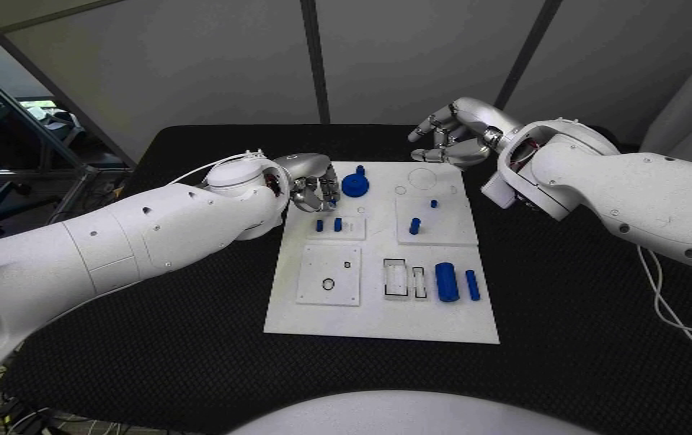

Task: Assemble the parts on the task board

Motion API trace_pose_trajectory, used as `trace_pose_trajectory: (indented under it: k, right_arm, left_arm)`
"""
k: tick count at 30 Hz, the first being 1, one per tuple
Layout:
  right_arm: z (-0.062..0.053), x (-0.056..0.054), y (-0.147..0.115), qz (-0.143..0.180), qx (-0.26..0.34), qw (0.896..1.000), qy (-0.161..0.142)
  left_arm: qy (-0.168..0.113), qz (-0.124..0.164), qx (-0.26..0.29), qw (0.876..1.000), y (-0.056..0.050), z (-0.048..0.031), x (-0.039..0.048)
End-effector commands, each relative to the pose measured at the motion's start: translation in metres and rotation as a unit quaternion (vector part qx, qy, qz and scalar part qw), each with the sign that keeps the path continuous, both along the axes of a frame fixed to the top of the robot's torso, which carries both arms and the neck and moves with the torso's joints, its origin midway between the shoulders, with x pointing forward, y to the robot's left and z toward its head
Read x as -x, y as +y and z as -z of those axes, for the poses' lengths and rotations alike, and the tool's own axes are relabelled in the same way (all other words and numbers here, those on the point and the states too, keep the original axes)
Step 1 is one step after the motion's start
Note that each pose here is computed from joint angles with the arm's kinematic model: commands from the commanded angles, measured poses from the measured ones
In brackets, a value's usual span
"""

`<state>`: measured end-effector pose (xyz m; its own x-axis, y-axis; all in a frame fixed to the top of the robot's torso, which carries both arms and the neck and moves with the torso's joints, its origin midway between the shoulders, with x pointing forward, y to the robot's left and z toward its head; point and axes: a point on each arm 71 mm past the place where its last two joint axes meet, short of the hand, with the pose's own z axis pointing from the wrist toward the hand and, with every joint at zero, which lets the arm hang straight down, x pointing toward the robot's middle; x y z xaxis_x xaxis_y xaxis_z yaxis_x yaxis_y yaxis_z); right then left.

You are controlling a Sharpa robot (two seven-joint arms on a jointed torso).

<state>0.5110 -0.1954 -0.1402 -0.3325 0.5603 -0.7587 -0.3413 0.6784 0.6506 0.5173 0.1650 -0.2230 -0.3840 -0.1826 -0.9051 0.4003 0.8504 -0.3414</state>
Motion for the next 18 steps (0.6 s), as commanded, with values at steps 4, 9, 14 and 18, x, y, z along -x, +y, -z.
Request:
trace_pose_trajectory:
  k: [4, 9, 14, 18]
  right_arm:
    - [-0.0014, -0.0001, 0.0007, -0.003, -0.001, 1.0, -0.002]
    - [-0.0012, -0.0003, 0.0005, -0.003, 0.0, 1.0, -0.002]
    - [-0.0012, -0.0003, 0.0009, -0.004, 0.0, 1.0, -0.002]
    - [-0.0011, -0.0004, 0.0012, -0.004, 0.0, 1.0, -0.002]
  left_arm:
    - [0.011, 0.0, -0.007, 1.0, 0.0013, 0.0019, -0.0007]
    - [0.016, 0.002, -0.011, 1.0, 0.0015, 0.0037, -0.001]
    - [0.019, 0.005, -0.013, 1.0, 0.0003, 0.005, -0.001]
    - [0.02, 0.006, -0.013, 1.0, -0.0008, 0.0059, -0.001]
